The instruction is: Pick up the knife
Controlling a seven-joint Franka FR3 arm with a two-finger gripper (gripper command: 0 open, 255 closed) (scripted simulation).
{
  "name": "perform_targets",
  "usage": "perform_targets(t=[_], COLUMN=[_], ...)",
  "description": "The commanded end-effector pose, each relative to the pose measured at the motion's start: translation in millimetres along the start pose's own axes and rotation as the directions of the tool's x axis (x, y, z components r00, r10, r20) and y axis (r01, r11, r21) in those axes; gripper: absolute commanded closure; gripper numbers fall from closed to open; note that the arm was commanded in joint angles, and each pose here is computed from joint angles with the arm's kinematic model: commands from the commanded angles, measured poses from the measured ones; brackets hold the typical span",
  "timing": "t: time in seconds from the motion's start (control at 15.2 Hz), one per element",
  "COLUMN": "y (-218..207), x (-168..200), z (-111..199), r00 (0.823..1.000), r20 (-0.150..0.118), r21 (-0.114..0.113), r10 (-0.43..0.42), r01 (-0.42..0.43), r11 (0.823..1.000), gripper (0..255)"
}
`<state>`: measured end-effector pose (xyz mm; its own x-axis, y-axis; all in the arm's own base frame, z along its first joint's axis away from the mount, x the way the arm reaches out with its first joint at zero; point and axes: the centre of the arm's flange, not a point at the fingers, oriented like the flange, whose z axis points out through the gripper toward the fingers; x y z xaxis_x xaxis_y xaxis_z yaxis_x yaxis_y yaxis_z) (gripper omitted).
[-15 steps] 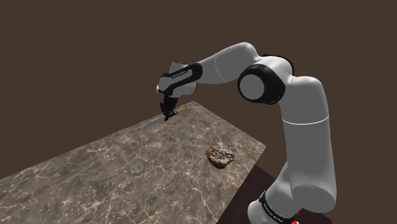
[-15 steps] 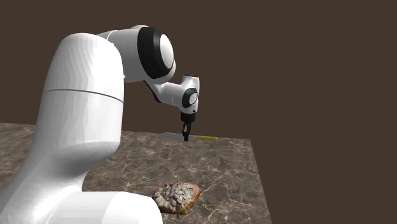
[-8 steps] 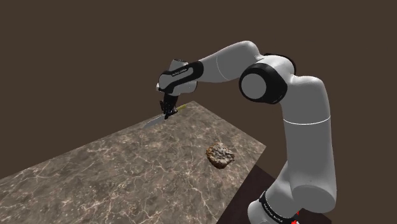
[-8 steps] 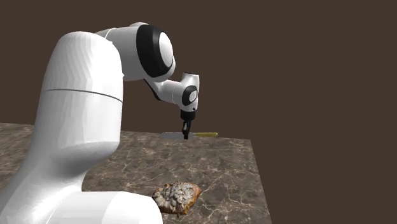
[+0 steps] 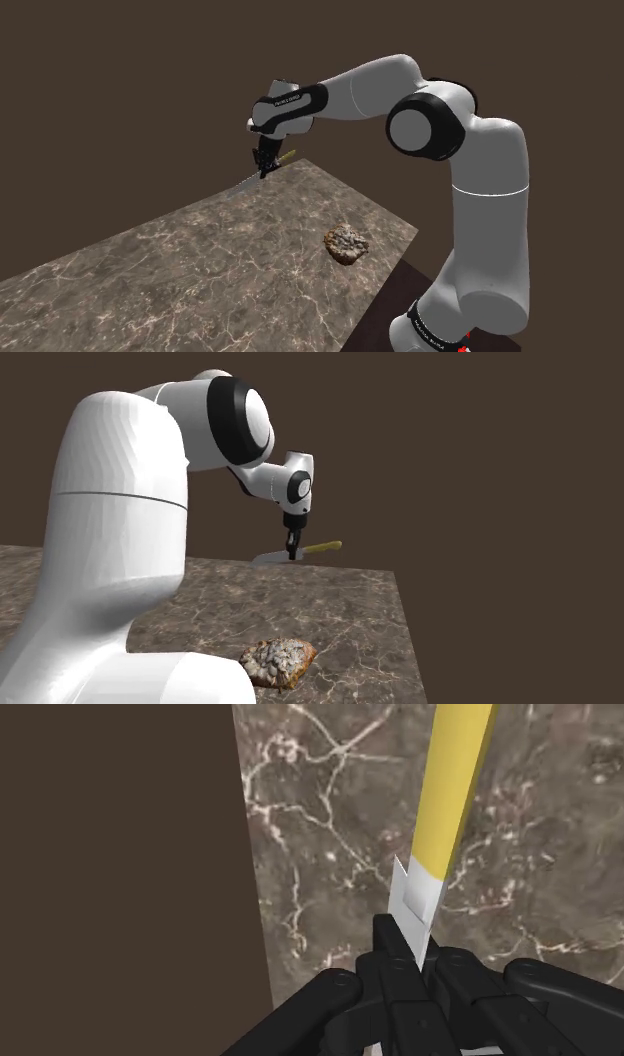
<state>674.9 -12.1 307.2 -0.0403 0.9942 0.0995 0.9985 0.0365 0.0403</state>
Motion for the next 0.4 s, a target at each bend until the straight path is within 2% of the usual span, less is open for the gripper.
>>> perform_targets(t=[0.0,0.33], y=[0.7,1.3], x=[1.7,3.3], z=[-10.1,-26.6], r00=[1.0,1.0], r20=[0.0,0.0], r21=[0.001,0.001], r10=[0.0,0.0], r01=[0.0,0.0], r11=[1.0,1.0], gripper=[255,255])
